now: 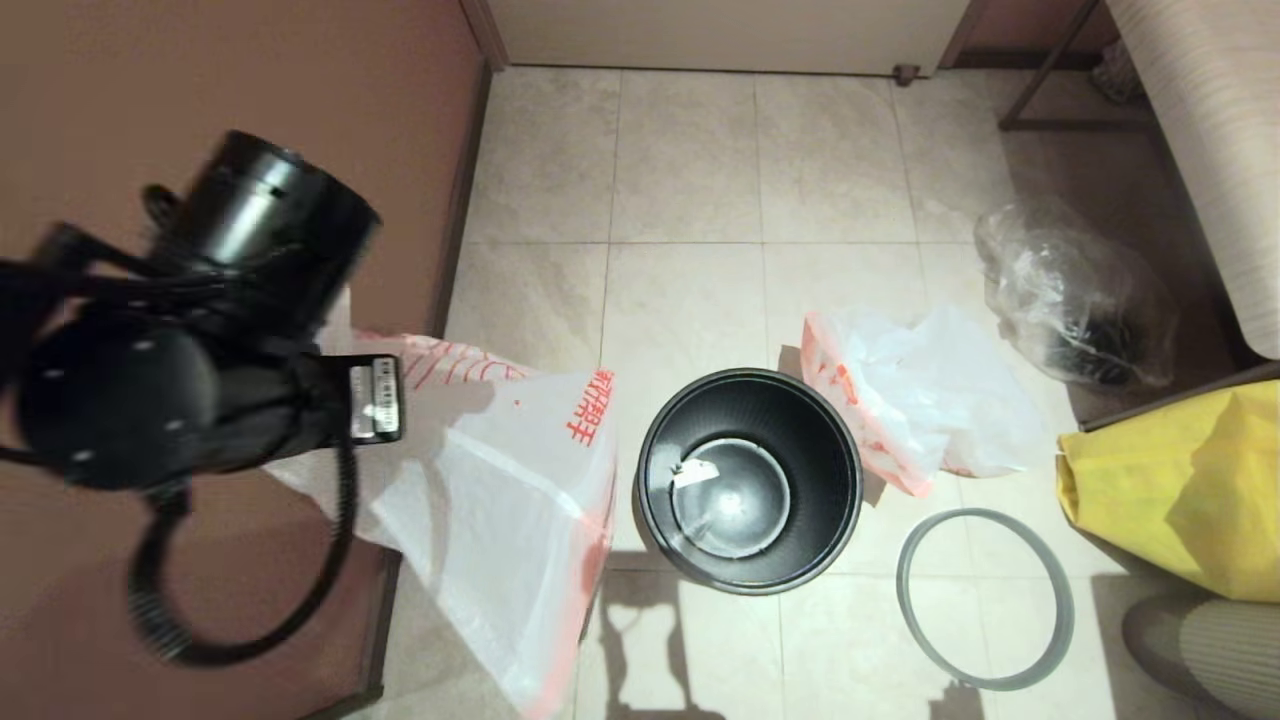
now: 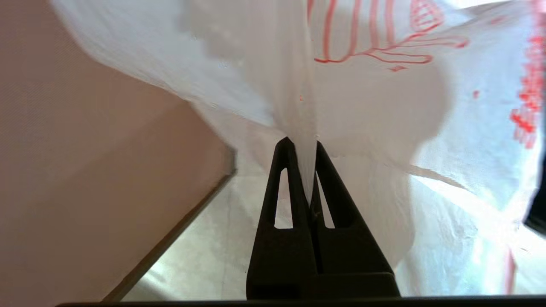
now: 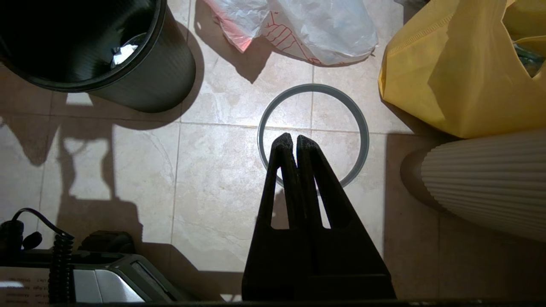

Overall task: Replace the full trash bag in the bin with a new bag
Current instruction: Put the new garbage bag on the trash can

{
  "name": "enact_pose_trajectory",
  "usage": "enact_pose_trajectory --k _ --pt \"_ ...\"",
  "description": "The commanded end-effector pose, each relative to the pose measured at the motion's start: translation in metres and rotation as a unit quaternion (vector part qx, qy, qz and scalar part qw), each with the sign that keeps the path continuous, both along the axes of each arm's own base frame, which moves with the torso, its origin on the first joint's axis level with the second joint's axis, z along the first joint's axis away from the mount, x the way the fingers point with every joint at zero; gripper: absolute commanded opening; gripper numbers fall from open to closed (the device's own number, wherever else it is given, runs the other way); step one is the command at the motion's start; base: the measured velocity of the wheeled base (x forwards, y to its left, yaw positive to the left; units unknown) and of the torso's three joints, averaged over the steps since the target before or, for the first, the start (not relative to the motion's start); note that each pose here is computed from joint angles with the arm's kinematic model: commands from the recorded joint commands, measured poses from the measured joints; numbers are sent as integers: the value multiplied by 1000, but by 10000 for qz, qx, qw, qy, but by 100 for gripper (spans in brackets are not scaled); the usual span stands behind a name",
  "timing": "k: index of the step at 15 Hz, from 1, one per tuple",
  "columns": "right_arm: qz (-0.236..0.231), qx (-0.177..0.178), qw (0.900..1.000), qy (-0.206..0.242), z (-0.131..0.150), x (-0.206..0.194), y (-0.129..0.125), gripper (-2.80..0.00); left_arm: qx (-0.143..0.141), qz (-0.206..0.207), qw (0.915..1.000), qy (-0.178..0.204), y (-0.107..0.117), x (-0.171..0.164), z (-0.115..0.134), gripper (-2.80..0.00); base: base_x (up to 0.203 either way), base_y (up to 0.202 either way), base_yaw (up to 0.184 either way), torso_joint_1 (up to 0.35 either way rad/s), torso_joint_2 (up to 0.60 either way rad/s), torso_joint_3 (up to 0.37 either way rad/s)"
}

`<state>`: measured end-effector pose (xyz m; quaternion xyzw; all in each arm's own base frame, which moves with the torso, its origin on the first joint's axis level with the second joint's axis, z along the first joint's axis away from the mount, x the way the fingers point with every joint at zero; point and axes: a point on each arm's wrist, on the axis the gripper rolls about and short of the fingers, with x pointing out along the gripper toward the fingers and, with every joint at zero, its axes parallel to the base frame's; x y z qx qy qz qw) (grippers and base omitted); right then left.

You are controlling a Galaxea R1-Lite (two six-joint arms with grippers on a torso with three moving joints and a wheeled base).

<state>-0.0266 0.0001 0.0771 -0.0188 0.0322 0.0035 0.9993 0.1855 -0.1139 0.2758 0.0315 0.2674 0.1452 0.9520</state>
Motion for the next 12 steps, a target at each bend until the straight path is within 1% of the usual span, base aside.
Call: enact_pose_trajectory --k 1,2,3,5,6,7,9,10,12 --pt "2 -2 10000 7 0 0 0 -280 -500 -418 9961 -595 27 -60 31 -280 0 0 0 0 0 0" --pt "2 -2 10000 7 0 0 0 -280 -623 -632 9942 -614 34 -74 33 -280 0 0 0 0 0 0" --pt "2 -2 10000 15 0 0 0 -280 -827 -832 9910 -641 42 -86 36 -280 0 0 0 0 0 0" --pt "2 -2 10000 13 0 0 0 -280 -1293 -1396 9795 -656 53 -106 41 -280 0 0 0 0 0 0" --pt "2 -2 10000 15 0 0 0 -280 -1388 -1608 9750 -649 53 -111 43 -280 0 0 0 0 0 0" --pt "2 -2 10000 6 0 0 0 -280 -1441 -1786 9711 -655 51 -113 45 -280 0 0 0 0 0 0" --pt "2 -2 10000 15 0 0 0 -280 -1518 -2101 9634 -688 39 -112 54 -280 0 0 0 0 0 0" --pt "2 -2 10000 12 0 0 0 -280 -1603 -2283 9573 -760 33 -112 64 -280 0 0 0 0 0 0" --pt "2 -2 10000 15 0 0 0 -280 -1831 -2706 9402 -965 25 -117 86 -280 0 0 0 0 0 0"
